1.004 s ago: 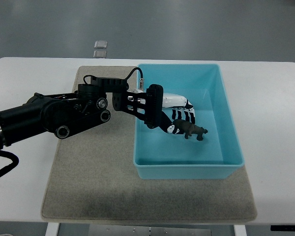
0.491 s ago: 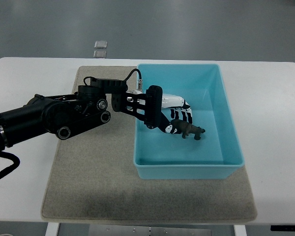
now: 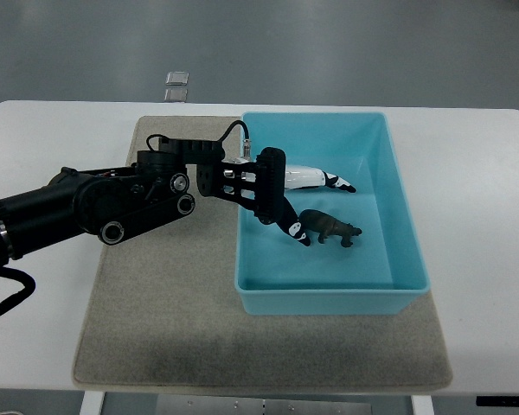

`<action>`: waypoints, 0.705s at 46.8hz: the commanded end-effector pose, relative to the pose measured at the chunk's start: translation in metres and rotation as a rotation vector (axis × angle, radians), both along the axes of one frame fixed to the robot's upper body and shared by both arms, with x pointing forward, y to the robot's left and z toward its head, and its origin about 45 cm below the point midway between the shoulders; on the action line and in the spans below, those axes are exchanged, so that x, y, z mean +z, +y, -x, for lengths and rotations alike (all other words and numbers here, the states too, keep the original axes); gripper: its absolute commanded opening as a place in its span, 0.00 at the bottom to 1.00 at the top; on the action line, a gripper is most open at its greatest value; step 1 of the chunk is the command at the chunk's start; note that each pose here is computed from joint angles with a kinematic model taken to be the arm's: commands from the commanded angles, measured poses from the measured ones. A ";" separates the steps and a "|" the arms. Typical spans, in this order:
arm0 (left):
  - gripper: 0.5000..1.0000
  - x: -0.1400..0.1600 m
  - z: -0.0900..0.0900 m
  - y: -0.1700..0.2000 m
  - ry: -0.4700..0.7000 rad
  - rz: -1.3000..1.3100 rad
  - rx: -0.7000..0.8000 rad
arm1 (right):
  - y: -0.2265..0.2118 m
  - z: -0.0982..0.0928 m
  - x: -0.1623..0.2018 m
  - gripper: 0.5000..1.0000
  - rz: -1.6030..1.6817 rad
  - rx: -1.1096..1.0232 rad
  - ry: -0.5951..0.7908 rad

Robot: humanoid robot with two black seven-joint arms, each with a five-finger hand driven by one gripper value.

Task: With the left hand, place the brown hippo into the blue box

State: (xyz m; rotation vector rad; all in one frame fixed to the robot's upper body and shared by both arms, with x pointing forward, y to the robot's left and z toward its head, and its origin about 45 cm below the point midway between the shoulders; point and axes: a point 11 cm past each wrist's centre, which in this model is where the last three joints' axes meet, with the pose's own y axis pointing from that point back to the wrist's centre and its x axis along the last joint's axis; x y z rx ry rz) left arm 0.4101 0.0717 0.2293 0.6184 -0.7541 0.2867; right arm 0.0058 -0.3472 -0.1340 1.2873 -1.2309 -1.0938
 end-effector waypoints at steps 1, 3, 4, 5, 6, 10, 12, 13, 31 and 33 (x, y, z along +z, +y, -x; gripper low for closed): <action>0.98 0.004 -0.002 0.002 0.021 0.032 0.021 | 0.000 0.000 0.000 0.87 0.000 0.000 0.000; 0.98 0.008 -0.004 0.003 0.034 0.063 0.039 | 0.000 0.000 0.000 0.87 0.001 -0.001 -0.001; 0.98 0.010 -0.006 0.003 0.038 0.081 0.050 | 0.000 0.000 0.000 0.87 0.001 0.000 0.000; 0.98 0.013 -0.007 0.003 0.043 0.099 0.060 | 0.000 0.000 0.000 0.87 0.001 -0.001 -0.001; 0.98 0.016 -0.009 0.003 0.047 0.120 0.071 | 0.000 0.001 0.000 0.87 0.001 0.000 0.001; 0.99 0.027 -0.015 0.006 0.053 0.180 0.109 | 0.000 0.000 0.000 0.87 0.000 0.000 0.000; 0.99 0.031 -0.018 0.009 0.051 0.202 0.127 | 0.000 0.000 0.000 0.87 0.001 0.000 0.000; 0.99 0.034 -0.020 0.010 0.051 0.215 0.135 | 0.000 0.001 0.000 0.87 0.000 0.000 0.001; 0.99 0.090 -0.050 0.052 0.036 0.427 0.283 | 0.000 0.000 0.000 0.87 0.000 0.000 0.000; 0.99 0.096 -0.053 0.056 0.045 0.460 0.299 | 0.000 0.000 0.000 0.87 0.000 0.000 0.000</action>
